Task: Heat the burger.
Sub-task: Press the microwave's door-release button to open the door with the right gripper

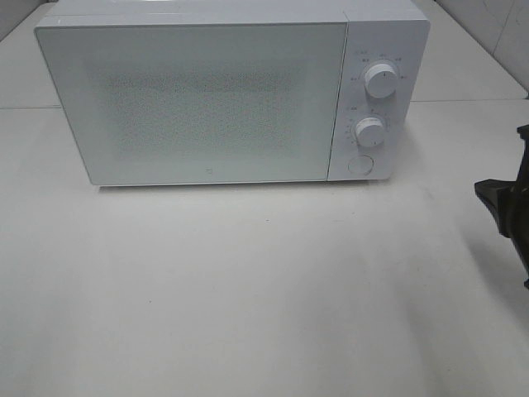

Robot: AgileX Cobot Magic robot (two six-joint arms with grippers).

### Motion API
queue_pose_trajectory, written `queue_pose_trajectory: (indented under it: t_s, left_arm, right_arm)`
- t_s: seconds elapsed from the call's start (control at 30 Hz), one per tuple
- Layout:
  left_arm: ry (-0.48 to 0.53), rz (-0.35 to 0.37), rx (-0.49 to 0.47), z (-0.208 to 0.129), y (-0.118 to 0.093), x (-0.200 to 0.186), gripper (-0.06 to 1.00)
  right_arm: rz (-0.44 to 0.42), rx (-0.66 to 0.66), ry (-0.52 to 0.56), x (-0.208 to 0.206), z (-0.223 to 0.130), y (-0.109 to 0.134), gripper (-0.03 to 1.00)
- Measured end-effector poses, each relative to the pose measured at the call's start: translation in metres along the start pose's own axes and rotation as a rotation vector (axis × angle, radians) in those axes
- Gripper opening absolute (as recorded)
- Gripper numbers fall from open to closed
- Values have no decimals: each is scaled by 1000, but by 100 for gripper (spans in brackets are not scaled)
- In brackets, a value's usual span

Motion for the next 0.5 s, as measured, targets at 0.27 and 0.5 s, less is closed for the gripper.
queue_pose_trajectory:
  t_s: [0.27,0.5]
  left_arm:
    - [0,0,0,0,0,0,99]
    - [0,0,0,0,0,0,99]
  right_arm:
    - [-13,75,-3,8,-28,-14,1]
    - [4,91,30,25,-56,-10,1]
Point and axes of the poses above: a point on each arm's last joint axis where the gripper is mounted, x pointing out along that axis toward the gripper, y along the wrist's bending axis when the last joint is at zero, z = x × y, the point moved 2 cm from there along x, pointing out along that axis toward the gripper, and after that the axes turned 13 degrees about x, right-handed, at the moved point
